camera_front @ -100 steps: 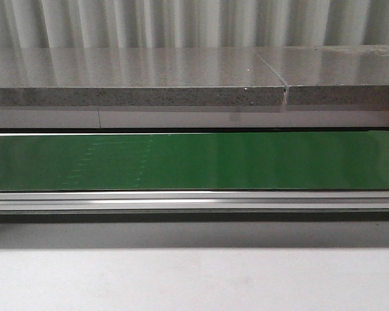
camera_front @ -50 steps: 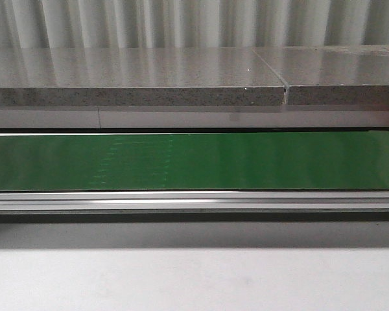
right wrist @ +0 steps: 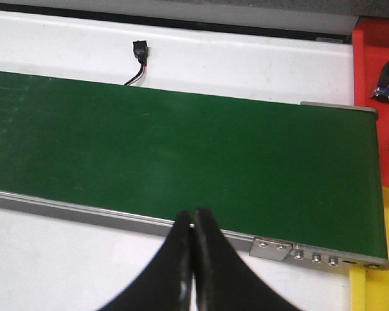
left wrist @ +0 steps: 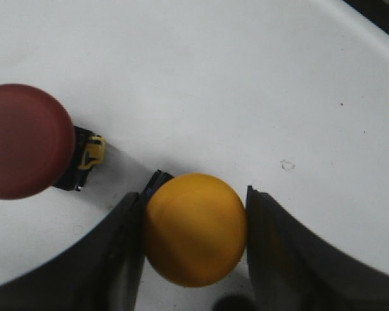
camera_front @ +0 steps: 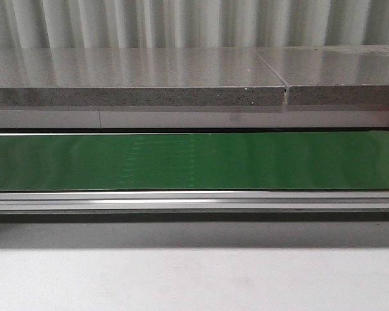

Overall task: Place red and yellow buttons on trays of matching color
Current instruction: 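Carry the yellow button over the belt's near end with the left gripper, then lower the yellow button onto the belt and open the left gripper, then grasp a red push button on the table with the left gripper, then lower the red button onto the belt's near end and release it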

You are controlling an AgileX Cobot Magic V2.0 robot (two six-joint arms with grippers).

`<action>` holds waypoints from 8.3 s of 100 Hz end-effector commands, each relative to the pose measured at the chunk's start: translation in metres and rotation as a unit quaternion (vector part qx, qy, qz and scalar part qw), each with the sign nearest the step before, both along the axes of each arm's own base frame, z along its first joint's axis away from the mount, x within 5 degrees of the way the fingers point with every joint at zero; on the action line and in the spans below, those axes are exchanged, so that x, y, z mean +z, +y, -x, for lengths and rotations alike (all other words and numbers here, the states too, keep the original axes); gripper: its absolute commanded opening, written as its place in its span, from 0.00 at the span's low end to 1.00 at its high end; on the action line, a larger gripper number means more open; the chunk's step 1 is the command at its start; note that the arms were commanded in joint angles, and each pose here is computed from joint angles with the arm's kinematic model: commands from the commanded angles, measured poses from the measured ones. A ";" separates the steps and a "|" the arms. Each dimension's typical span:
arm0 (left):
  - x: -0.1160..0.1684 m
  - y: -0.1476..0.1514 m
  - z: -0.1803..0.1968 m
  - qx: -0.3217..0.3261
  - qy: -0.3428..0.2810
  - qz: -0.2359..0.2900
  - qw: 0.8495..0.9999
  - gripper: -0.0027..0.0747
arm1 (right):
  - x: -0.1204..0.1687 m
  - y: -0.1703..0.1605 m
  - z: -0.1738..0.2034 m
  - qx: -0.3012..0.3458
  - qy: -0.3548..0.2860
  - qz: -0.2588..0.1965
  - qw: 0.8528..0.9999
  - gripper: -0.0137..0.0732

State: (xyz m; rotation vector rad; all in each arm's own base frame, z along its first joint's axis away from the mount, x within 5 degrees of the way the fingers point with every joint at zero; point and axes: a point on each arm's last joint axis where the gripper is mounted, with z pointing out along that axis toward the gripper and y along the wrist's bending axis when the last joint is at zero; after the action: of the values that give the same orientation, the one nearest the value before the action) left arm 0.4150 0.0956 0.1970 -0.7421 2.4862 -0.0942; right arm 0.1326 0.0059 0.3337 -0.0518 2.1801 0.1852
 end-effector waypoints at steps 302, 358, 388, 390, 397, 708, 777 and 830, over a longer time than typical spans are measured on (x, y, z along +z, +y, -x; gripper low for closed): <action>0.124 -0.010 0.099 -0.110 -0.111 -0.047 0.987 0.85 | 0.013 0.000 -0.002 -0.009 -0.045 -0.006 0.999 0.08; 0.040 0.036 0.048 -0.067 -0.033 -0.016 0.997 0.85 | 0.013 0.000 -0.002 -0.009 -0.045 -0.006 0.999 0.08; 0.036 0.051 0.017 -0.053 -0.044 -0.020 0.997 0.85 | 0.013 0.000 -0.002 -0.009 -0.045 -0.006 0.999 0.08; 0.037 0.052 0.016 -0.050 -0.046 -0.021 0.997 0.85 | 0.013 0.000 -0.002 -0.009 -0.045 -0.006 0.999 0.08; 0.037 0.054 0.012 -0.045 -0.046 -0.026 0.998 0.85 | 0.013 0.000 -0.002 -0.009 -0.045 -0.006 0.999 0.08; 0.081 -0.079 0.093 -0.210 -0.033 -0.027 0.977 0.79 | 0.013 0.000 -0.002 -0.009 -0.045 -0.006 0.999 0.08; 0.189 -0.129 0.178 -0.296 -0.254 -0.096 0.916 0.79 | 0.013 0.000 -0.002 -0.009 -0.045 -0.006 0.999 0.08; 0.139 -0.127 0.294 -0.302 -0.346 -0.102 0.883 0.79 | 0.013 0.000 -0.002 -0.009 -0.045 -0.006 0.999 0.08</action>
State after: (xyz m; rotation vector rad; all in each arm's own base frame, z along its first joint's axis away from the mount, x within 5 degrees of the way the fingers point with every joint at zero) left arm 0.1325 -0.0330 0.3293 0.2021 2.0142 -0.2493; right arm 0.1326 0.0059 0.3337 -0.0518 2.1801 0.1852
